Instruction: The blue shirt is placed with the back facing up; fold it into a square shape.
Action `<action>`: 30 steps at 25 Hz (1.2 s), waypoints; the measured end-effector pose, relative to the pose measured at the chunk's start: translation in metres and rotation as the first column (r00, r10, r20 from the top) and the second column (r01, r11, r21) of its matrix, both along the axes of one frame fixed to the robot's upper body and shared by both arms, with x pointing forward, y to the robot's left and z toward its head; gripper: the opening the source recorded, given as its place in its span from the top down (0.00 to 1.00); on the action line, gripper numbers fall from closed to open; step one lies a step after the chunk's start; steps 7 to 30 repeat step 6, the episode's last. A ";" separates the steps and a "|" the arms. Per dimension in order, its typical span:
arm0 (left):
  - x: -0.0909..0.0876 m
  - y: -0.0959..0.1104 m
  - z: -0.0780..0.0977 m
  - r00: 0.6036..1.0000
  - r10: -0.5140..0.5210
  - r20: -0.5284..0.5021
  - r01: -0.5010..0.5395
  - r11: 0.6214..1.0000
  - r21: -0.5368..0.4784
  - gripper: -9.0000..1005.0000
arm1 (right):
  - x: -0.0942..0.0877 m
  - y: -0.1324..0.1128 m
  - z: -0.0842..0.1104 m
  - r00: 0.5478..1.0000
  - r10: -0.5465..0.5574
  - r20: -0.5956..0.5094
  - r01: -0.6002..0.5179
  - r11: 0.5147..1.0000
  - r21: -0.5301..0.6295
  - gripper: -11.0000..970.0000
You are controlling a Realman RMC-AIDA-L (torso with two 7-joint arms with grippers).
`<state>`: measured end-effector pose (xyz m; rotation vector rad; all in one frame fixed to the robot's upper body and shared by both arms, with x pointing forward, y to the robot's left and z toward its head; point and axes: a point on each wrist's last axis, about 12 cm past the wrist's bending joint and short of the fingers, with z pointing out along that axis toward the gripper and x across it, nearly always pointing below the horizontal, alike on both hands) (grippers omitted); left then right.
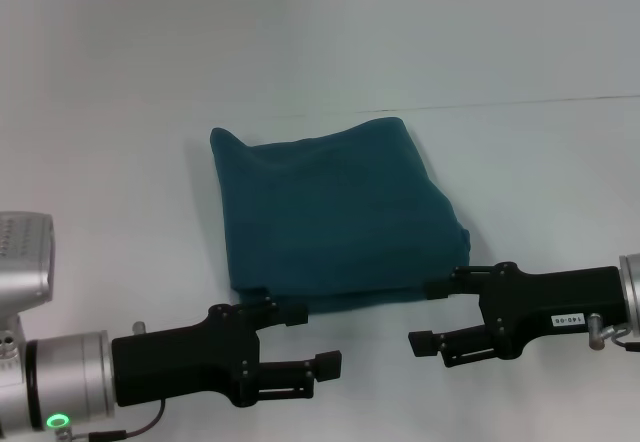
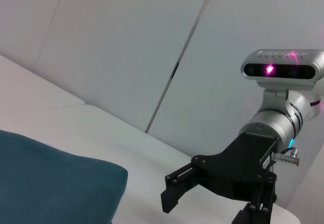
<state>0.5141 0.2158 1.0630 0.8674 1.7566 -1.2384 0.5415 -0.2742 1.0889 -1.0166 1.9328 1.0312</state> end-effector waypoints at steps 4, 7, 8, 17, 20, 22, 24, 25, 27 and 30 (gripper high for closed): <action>-0.001 -0.001 -0.001 1.000 -0.004 -0.007 0.004 1.000 -0.005 0.12 | -0.001 0.001 0.000 1.000 0.004 -0.003 -0.004 1.000 0.003 0.03; -0.001 -0.001 -0.001 1.000 -0.006 -0.008 0.006 1.000 -0.005 0.12 | -0.001 0.002 0.000 1.000 0.007 -0.004 -0.007 1.000 0.004 0.03; -0.001 -0.001 -0.001 1.000 -0.006 -0.008 0.006 1.000 -0.005 0.12 | -0.001 0.002 0.000 1.000 0.007 -0.004 -0.007 1.000 0.004 0.03; -0.001 -0.001 -0.001 1.000 -0.006 -0.008 0.006 1.000 -0.005 0.12 | -0.001 0.002 0.000 1.000 0.007 -0.004 -0.007 1.000 0.004 0.03; -0.001 -0.001 -0.001 1.000 -0.006 -0.008 0.006 1.000 -0.005 0.12 | -0.001 0.002 0.000 1.000 0.007 -0.004 -0.007 1.000 0.004 0.03; -0.001 -0.001 -0.001 1.000 -0.006 -0.008 0.006 1.000 -0.005 0.12 | -0.001 0.002 0.000 1.000 0.007 -0.004 -0.007 1.000 0.004 0.03; -0.001 -0.001 -0.001 1.000 -0.006 -0.008 0.006 1.000 -0.005 0.12 | -0.001 0.002 0.000 1.000 0.007 -0.004 -0.007 1.000 0.004 0.03; -0.001 -0.001 -0.001 1.000 -0.006 -0.008 0.006 1.000 -0.005 0.12 | -0.001 0.002 0.000 1.000 0.007 -0.004 -0.007 1.000 0.004 0.03; -0.001 -0.001 -0.001 1.000 -0.006 -0.008 0.006 1.000 -0.005 0.12 | -0.001 0.002 0.000 1.000 0.007 -0.004 -0.007 1.000 0.004 0.03; -0.001 -0.001 -0.001 1.000 -0.006 -0.008 0.006 1.000 -0.005 0.12 | -0.001 0.002 0.000 1.000 0.007 -0.004 -0.007 1.000 0.004 0.03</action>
